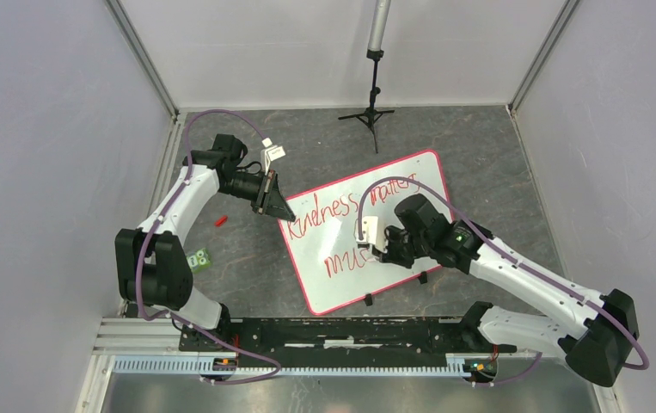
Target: Write a sentence on the whiteboard
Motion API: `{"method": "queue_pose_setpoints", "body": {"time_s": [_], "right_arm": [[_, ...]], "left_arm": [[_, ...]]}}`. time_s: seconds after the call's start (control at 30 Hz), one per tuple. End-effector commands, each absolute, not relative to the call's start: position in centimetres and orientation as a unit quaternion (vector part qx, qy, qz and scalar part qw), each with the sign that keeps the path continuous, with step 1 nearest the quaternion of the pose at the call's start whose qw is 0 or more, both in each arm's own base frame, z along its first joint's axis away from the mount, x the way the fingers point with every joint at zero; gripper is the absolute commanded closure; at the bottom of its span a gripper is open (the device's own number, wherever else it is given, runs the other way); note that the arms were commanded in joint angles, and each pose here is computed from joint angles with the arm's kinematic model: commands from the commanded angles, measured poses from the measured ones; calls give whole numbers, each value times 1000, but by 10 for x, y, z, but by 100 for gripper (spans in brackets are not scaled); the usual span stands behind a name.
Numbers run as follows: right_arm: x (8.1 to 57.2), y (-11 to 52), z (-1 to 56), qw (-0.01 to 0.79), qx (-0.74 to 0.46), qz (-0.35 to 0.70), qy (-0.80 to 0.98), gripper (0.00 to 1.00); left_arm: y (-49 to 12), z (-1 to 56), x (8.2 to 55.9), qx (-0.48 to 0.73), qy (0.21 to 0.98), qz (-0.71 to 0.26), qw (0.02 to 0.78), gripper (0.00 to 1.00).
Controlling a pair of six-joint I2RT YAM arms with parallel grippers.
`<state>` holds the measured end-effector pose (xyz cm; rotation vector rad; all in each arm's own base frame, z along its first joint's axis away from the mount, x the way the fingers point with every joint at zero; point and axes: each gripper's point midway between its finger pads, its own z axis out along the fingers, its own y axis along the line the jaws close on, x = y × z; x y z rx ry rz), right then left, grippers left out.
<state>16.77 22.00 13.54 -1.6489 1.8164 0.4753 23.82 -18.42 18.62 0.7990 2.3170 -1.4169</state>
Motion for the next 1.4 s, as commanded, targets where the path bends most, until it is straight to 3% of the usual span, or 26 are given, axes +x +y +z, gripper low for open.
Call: {"method": "queue_pose_setpoints", "body": {"time_s": [0.0,0.5,0.73,1.17,1.37], "right_arm": [[172,214,142,325,-633,160,684,100],[209,219,200,400,-593,129,687,100],[215,217,190,391,-590,122,696,100],[171,202,133,317,-610,170,706,100],[178,210,146,333,-610,171,699,100]], "left_arm": [[-181,177,249,298,816,-464,170,98],[-181,179,249,300,814,-465,173,98],[-180,178,248,301,816,-462,174,98],[-181,177,247,301,814,-466,172,98],[-182,177,250,300,814,-466,171,98]]}}
